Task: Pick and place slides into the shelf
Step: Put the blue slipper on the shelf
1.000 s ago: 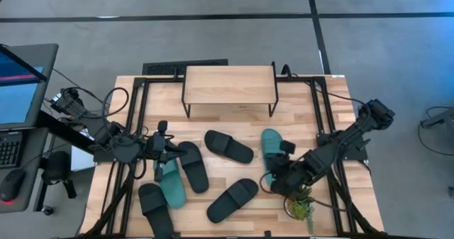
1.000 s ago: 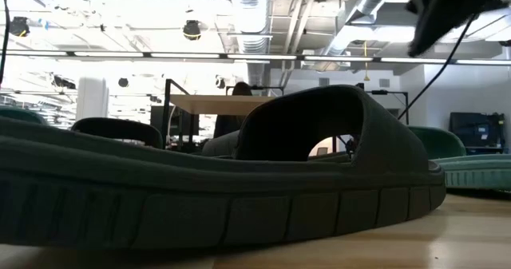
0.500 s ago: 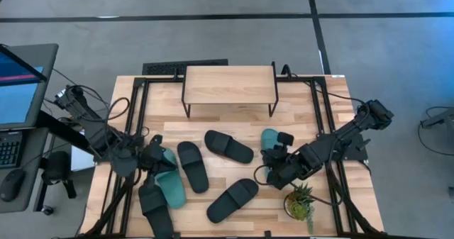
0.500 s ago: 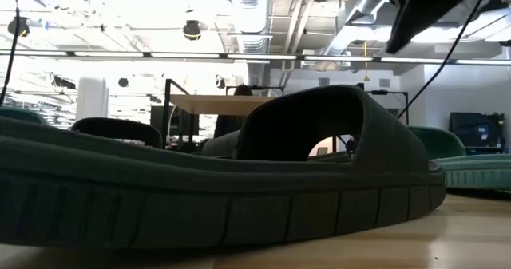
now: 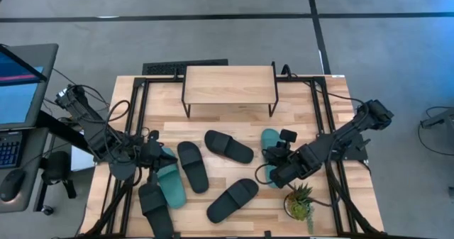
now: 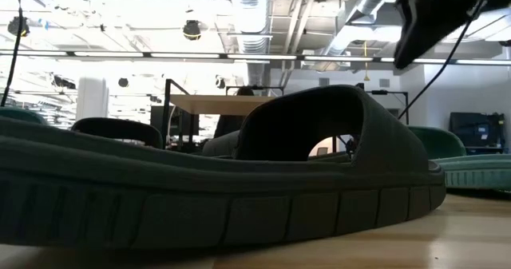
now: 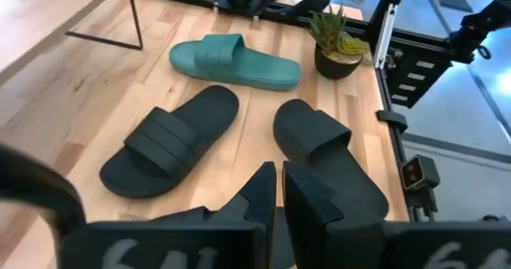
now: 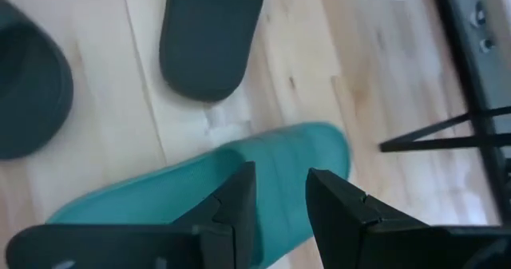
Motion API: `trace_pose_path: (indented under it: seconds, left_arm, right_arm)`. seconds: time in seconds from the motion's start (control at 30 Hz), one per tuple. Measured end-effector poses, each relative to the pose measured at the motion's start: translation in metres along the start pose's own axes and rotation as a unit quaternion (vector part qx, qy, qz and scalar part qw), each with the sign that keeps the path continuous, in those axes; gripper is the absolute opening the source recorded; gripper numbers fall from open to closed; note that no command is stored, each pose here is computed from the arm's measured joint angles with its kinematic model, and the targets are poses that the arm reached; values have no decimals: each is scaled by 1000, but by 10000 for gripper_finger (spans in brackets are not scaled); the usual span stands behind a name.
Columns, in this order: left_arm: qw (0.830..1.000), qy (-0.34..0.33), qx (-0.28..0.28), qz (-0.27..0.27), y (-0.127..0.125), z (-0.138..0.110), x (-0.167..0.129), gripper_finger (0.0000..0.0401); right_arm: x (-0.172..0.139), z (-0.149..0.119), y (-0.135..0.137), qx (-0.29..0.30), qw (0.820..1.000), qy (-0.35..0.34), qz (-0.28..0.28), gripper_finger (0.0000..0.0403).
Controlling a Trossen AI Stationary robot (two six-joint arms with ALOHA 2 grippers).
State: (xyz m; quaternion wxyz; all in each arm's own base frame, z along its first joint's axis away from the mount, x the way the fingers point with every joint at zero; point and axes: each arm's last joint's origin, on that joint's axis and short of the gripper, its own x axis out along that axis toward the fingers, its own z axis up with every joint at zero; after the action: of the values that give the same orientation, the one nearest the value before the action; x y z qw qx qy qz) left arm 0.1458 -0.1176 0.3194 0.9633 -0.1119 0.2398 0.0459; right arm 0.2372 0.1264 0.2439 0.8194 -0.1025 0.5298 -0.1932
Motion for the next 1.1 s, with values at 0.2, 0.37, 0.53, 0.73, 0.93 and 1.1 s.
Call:
trace_pose_path:
  seconds: [0.2, 0.37, 0.53, 0.73, 0.93, 1.1]
  left_arm:
    - [1000, -7, 7, 10, 1, 0, 0, 14]
    - [1000, -4, 13, 17, 2, -1, 0, 14]
    - [999, -8, 21, 26, 3, -1, 0, 14]
    - [999, -8, 30, 28, 3, -1, 0, 14]
    - [999, -16, 29, 36, 3, 0, 0, 14]
    - [999, -17, 17, 35, 3, 0, 0, 14]
  right_arm:
    - [7, -13, 11, 2, 1000, 7, 22, 100]
    - [10, -19, 14, 19, 1000, 10, 20, 102]
    - [14, -22, 13, 45, 999, 17, 15, 121]
    - [18, -20, 8, 49, 998, 25, 8, 153]
    - [35, -23, 10, 25, 999, 37, 4, 168]
    - [40, -27, 18, 16, 999, 44, 8, 163]
